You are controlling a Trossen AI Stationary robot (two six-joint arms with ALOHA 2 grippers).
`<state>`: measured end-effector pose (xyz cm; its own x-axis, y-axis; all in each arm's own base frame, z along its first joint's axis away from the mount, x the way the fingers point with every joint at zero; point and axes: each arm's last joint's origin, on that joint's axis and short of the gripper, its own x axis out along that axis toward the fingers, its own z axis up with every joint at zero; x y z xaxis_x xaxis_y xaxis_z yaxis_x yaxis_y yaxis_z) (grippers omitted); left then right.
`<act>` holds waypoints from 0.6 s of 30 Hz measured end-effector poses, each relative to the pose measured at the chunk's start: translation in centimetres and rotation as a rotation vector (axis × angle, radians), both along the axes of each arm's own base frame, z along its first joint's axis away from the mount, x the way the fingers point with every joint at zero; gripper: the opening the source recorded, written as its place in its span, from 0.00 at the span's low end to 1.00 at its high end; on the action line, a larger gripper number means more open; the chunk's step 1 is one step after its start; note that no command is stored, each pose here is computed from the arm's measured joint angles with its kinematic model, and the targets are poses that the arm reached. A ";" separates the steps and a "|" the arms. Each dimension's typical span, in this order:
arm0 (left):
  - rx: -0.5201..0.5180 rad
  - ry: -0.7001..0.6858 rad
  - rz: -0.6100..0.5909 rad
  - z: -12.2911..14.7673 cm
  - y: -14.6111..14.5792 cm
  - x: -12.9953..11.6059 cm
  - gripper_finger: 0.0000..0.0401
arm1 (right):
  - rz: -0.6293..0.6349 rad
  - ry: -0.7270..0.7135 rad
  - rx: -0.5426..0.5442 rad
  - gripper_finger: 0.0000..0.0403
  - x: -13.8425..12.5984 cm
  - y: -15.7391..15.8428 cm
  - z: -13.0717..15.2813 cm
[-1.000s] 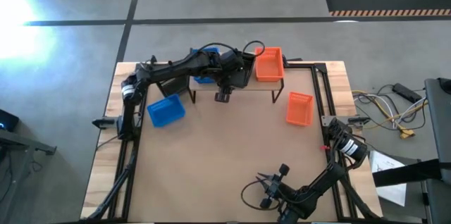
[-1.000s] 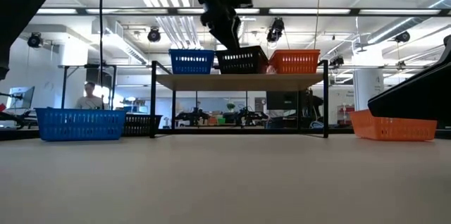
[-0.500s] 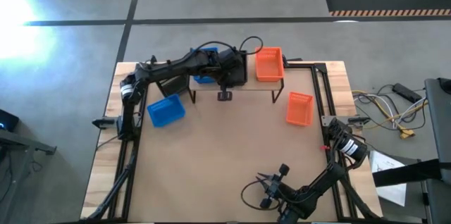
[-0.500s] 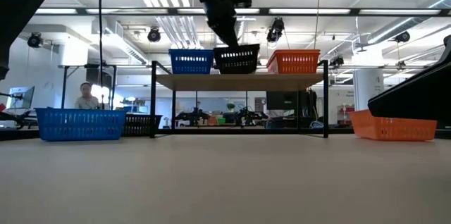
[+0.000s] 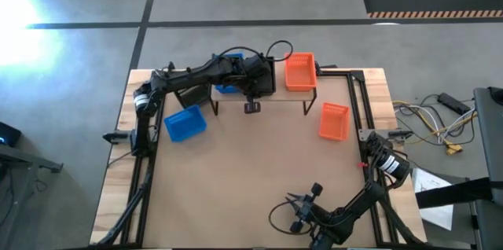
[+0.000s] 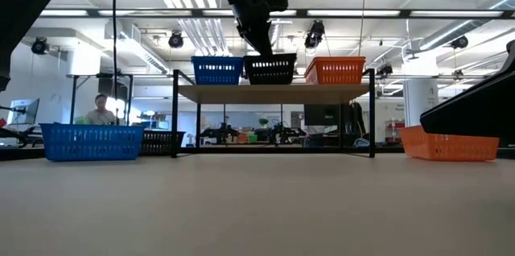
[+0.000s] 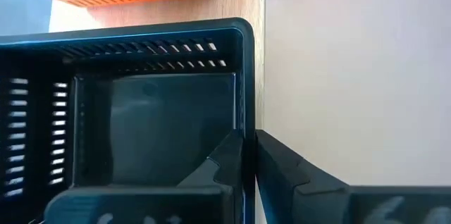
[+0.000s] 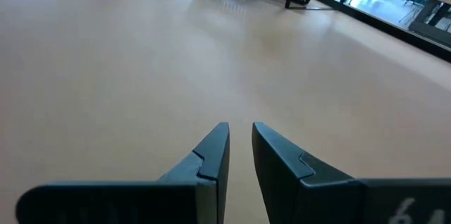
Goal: Stack baskets on shelf by color
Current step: Stack the bottom black basket on the black basket on the shelf, then stack the orange basket on the orange basket on the shelf
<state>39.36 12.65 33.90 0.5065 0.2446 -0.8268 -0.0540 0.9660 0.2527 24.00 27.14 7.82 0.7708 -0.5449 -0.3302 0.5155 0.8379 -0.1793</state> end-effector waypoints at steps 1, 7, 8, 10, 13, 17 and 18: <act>0.001 -0.003 0.000 0.0 0.0 0.0 0.04 | 0.000 0.000 0.000 0.14 0.0 0.0 0.0; 0.019 -0.045 -0.001 0.3 0.1 0.4 0.07 | 0.000 -0.001 0.002 0.14 0.0 0.0 0.0; 0.020 -0.047 -0.003 0.3 0.1 0.4 0.08 | 0.000 -0.001 0.002 0.14 0.0 0.0 0.0; 0.021 -0.046 -0.004 0.3 0.1 0.4 0.12 | 0.000 -0.001 0.002 0.14 0.0 0.0 0.0; 0.019 -0.040 -0.004 0.2 0.1 0.3 0.19 | 0.000 -0.002 0.002 0.14 0.0 0.0 0.0; 0.023 -0.038 -0.001 1.0 0.1 0.1 0.27 | 0.000 -0.002 0.003 0.14 0.0 0.0 0.0; 0.031 -0.044 0.003 1.5 0.0 -0.1 0.29 | 0.000 -0.002 0.003 0.14 0.0 0.0 0.0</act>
